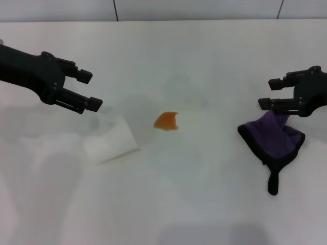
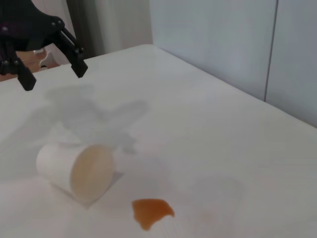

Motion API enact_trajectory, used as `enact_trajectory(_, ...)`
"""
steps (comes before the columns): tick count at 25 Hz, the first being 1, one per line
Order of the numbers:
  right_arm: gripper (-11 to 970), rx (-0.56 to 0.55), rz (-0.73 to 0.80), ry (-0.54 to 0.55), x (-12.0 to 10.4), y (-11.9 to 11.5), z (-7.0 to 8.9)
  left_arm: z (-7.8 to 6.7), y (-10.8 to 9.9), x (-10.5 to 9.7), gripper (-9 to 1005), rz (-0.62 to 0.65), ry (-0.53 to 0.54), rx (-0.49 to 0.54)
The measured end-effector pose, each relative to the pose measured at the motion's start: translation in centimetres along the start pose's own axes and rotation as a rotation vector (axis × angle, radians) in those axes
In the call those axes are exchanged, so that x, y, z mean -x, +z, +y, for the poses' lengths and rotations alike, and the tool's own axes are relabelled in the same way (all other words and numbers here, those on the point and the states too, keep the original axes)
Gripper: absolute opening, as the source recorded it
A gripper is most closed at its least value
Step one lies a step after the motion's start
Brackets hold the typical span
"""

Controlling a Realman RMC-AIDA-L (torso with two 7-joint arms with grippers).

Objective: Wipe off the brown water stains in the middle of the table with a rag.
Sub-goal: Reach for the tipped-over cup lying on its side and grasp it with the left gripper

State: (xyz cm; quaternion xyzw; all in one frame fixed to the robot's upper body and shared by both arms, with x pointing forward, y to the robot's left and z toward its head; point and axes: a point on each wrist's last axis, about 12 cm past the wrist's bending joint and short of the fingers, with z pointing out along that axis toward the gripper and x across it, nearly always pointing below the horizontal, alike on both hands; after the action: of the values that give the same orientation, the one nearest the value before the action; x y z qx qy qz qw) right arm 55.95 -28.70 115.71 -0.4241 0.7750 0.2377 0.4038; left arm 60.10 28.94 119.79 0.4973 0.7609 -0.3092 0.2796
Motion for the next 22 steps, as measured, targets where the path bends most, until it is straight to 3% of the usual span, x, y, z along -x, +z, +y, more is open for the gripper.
enact_trajectory(8, 559, -0.005, -0.012, 0.012, -0.1, 0.1, -0.1, 0.2, 0.1, 0.9, 857, 0.048, 0.008, 0.000)
enact_trajectory(22, 560, -0.010, -0.028, 0.015, -0.3, 0.3, -0.1, -0.2, 1.8, 0.2, 857, 0.102, 0.001, -0.049)
